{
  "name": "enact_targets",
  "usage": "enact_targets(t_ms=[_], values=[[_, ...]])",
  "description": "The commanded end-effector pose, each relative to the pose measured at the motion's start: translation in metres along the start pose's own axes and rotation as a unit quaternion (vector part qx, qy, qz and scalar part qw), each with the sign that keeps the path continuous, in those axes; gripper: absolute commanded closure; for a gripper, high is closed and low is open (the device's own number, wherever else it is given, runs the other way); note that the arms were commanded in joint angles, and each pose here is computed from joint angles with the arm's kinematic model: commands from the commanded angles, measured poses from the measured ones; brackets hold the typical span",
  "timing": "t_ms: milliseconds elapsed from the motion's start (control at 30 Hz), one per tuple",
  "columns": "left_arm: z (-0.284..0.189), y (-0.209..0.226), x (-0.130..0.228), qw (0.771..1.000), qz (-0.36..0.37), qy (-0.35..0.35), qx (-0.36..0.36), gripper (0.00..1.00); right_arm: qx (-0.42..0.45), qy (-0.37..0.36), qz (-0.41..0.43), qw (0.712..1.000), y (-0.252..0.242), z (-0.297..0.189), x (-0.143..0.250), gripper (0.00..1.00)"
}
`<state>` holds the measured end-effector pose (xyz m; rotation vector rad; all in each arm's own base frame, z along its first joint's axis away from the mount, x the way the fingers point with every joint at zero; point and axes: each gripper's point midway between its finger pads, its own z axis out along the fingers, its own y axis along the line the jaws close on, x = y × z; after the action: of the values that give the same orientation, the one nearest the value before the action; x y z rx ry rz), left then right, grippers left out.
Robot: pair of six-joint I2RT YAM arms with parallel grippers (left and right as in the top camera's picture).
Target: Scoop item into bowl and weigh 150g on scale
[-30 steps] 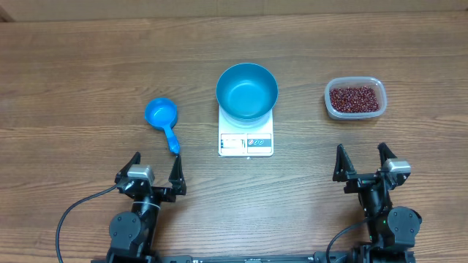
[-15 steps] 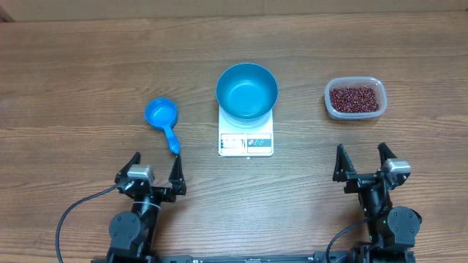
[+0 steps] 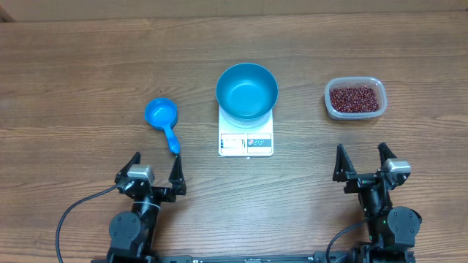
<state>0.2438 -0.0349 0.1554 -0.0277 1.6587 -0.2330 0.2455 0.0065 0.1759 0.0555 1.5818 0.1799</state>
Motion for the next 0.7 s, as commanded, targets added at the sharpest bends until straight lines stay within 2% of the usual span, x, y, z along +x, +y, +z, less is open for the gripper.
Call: enact_targets(t_ms=[0, 133, 300, 667], values=[[0.000, -0.001, -0.001, 1.000, 0.013, -0.005, 0.004, 0.00, 0.003, -0.002, 0.002, 1.000, -0.002, 0.000, 0.002, 0.00], [-0.001, -0.011, -0.002, 0.999, 0.025, -0.003, 0.033, 0.00, 0.003, -0.002, 0.002, 1.000, -0.002, 0.000, 0.002, 0.00], [-0.002, -0.012, -0.006, 0.999, 0.027, -0.008, 0.034, 0.00, 0.003, -0.002, 0.002, 1.000, -0.002, 0.000, 0.002, 0.00], [-0.010, -0.018, -0.041, 0.998, 0.032, -0.042, 0.039, 0.00, 0.003, -0.002, 0.002, 1.000, -0.002, 0.000, 0.002, 0.00]])
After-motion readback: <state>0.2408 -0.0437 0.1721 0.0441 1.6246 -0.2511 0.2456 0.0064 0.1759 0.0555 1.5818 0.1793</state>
